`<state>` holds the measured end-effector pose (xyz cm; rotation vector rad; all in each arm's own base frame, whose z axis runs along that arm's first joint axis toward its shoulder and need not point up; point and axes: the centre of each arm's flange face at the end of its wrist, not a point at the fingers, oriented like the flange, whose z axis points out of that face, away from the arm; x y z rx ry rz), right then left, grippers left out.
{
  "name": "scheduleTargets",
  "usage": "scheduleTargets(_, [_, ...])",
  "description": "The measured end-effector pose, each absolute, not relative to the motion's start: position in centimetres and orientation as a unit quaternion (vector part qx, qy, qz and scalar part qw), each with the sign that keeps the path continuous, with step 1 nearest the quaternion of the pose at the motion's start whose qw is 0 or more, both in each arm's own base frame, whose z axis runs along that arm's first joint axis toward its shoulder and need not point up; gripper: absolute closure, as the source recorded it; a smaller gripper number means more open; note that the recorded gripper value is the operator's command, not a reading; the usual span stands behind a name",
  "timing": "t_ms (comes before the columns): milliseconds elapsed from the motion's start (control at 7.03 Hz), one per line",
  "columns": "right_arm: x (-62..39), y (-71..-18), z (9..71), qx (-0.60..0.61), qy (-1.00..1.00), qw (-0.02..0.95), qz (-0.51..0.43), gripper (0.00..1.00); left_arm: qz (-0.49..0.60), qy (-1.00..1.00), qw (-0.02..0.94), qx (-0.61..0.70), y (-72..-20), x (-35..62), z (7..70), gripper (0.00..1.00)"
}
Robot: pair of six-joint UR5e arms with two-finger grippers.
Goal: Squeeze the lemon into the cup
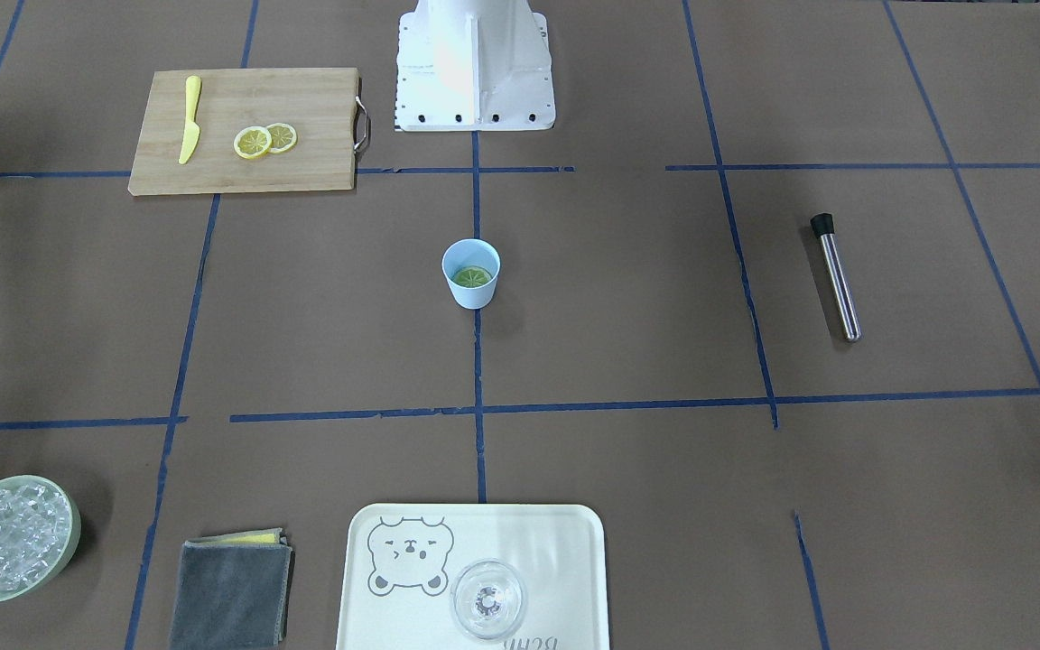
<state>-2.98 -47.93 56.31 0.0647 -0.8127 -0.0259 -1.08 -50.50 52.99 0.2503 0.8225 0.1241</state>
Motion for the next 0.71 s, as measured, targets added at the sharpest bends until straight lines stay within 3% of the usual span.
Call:
scheduleTargets(284, [2.3,-47.7,61.3,0.03,-0.404,0.914,-0.032,0.0,0.055,0.393,0.913,0.091,-49.9,-5.4,56.3,0.0])
scheduleTargets(711, [4.5,-46.8,63.1,0.013,-0.416,0.908,-0.043,0.0,0.026,0.409,0.911,0.053,-48.9,-7.6,59.2,0.0])
